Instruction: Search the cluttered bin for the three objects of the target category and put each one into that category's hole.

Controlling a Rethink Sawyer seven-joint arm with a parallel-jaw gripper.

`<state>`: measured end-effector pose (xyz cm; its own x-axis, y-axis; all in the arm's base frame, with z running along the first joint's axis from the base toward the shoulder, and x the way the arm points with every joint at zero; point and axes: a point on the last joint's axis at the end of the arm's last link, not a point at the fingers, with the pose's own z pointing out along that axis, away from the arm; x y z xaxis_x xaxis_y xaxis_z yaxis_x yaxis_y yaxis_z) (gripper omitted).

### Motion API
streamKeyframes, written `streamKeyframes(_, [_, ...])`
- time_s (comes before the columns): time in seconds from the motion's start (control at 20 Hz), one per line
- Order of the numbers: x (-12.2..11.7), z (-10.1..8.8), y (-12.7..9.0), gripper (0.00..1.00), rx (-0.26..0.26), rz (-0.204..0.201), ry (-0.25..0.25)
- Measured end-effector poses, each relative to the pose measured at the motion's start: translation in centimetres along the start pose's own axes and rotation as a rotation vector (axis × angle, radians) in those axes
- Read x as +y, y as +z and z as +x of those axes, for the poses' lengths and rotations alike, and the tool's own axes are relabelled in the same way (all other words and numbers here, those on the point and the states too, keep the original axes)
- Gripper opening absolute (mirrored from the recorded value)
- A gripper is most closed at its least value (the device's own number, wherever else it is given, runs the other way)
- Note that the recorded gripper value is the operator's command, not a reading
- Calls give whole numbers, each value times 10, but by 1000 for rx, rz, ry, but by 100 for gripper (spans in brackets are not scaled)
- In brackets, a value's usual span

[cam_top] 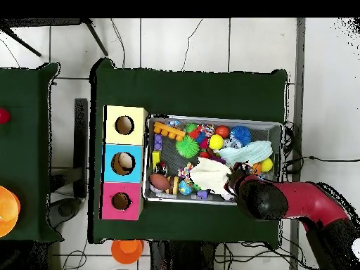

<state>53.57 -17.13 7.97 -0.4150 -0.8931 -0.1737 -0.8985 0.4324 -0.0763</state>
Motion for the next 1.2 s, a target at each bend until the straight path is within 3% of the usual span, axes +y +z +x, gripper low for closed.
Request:
streamKeyframes(0.3, [-5,-9,0,0,-31,43,2])
streamKeyframes(0.6, [-5,-47,1,0,-107,98,7])
streamKeyframes(0.7, [3,-71,5,0,-160,134,8])
streamKeyframes(0.9, [20,-100,13,0,-232,175,7])
streamKeyframes(1.05, [42,-121,20,0,-277,179,16])
streamKeyframes(1.2, [56,-130,25,0,-288,169,18])
